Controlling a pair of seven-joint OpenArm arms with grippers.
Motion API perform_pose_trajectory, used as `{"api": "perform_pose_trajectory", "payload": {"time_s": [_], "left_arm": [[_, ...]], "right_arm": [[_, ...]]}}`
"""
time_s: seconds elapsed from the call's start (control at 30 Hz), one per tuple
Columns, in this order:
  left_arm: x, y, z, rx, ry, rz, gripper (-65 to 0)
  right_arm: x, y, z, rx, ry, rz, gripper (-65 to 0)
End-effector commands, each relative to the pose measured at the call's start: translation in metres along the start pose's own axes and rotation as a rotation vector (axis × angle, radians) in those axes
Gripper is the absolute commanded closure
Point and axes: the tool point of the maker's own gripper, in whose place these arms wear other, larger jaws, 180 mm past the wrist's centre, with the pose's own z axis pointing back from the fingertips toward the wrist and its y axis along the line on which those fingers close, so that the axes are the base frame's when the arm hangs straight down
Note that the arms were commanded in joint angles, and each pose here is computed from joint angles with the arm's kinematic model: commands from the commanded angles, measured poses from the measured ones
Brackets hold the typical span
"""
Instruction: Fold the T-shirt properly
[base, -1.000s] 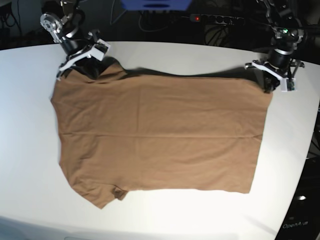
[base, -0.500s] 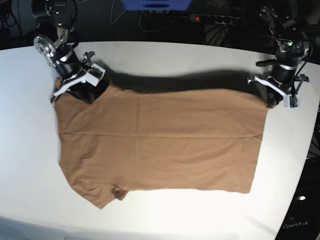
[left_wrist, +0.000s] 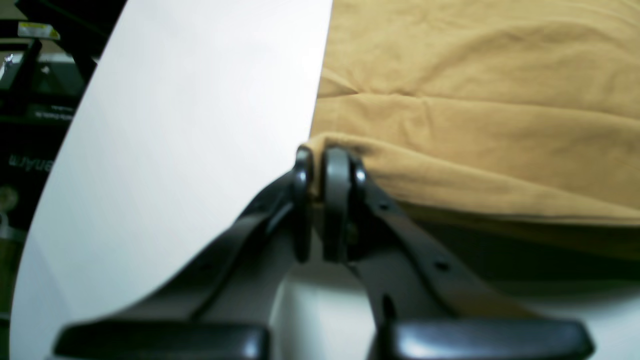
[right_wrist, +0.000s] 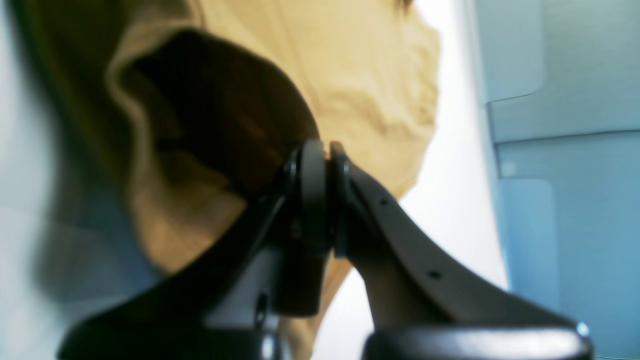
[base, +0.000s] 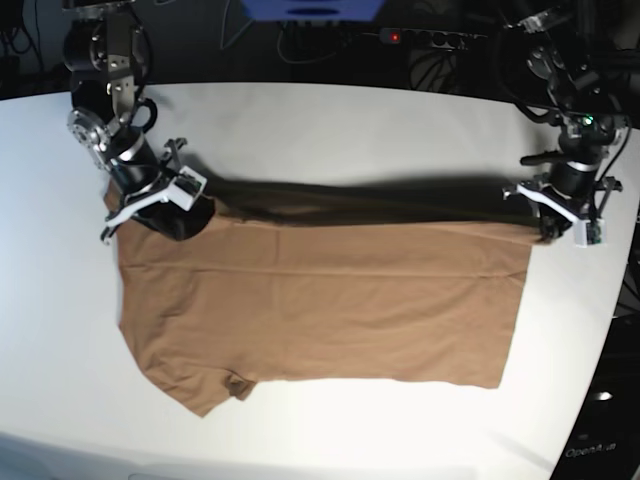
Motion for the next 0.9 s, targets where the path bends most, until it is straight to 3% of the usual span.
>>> {"api": "perform_pose_trajectory", "payload": {"time_s": [0.0,0.47,0.87], "left_arm": [[0.019,0.002,-0.001,0.002,-0.061,-0.004,-3.6],[0.037,-0.039,-0.032,-0.105,-0.078,0.006,-3.6],[0.055,-0.031,-0.051,-0.1,-0.097,0.021,-3.6]], "right_arm": [[0.003,-0.015,-0.002,-0.043,-0.019,0.014,-0.6],[0.002,-0.03,-0.026,-0.06,-0.039,0.0,-0.6],[0.005,-0.051,-0.042,-0.093,-0.054,-0.001,-0.6]]}}
